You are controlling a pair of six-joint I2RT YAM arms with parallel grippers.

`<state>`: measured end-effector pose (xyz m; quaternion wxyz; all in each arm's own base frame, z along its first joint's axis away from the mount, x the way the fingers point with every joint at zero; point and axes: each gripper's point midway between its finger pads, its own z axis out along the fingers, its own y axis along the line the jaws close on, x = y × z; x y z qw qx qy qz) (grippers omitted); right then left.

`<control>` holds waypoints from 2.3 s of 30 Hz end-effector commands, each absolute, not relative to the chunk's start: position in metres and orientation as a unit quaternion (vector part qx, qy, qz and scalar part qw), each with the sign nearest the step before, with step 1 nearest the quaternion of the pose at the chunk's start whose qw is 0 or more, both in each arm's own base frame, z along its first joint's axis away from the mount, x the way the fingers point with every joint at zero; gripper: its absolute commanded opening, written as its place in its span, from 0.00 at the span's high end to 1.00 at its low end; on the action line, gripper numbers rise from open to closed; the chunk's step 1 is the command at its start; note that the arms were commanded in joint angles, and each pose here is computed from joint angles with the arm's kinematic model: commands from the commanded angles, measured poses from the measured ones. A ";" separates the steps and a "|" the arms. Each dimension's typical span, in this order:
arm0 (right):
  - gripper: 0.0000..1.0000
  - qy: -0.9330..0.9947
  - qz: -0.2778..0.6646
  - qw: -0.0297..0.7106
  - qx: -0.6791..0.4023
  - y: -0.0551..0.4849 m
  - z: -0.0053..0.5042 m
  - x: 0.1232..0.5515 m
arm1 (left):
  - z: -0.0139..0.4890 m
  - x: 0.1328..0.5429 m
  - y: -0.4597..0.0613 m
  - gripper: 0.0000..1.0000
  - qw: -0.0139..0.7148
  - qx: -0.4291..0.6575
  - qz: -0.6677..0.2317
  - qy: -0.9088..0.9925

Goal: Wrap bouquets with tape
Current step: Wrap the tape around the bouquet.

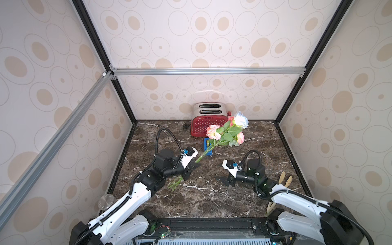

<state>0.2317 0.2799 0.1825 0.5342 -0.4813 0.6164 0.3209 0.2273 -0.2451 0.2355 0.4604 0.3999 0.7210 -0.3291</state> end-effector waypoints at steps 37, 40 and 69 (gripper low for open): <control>1.00 0.556 0.301 0.548 -0.547 0.306 0.191 0.203 | 0.240 0.271 -0.223 1.00 0.478 0.348 -0.214 0.778; 1.00 0.540 0.308 0.532 -0.575 0.314 0.199 0.184 | 0.227 0.274 -0.225 1.00 0.454 0.348 -0.212 0.792; 1.00 0.674 0.205 0.593 -0.390 0.359 0.265 0.296 | 0.174 0.258 -0.219 1.00 0.423 0.449 -0.128 0.777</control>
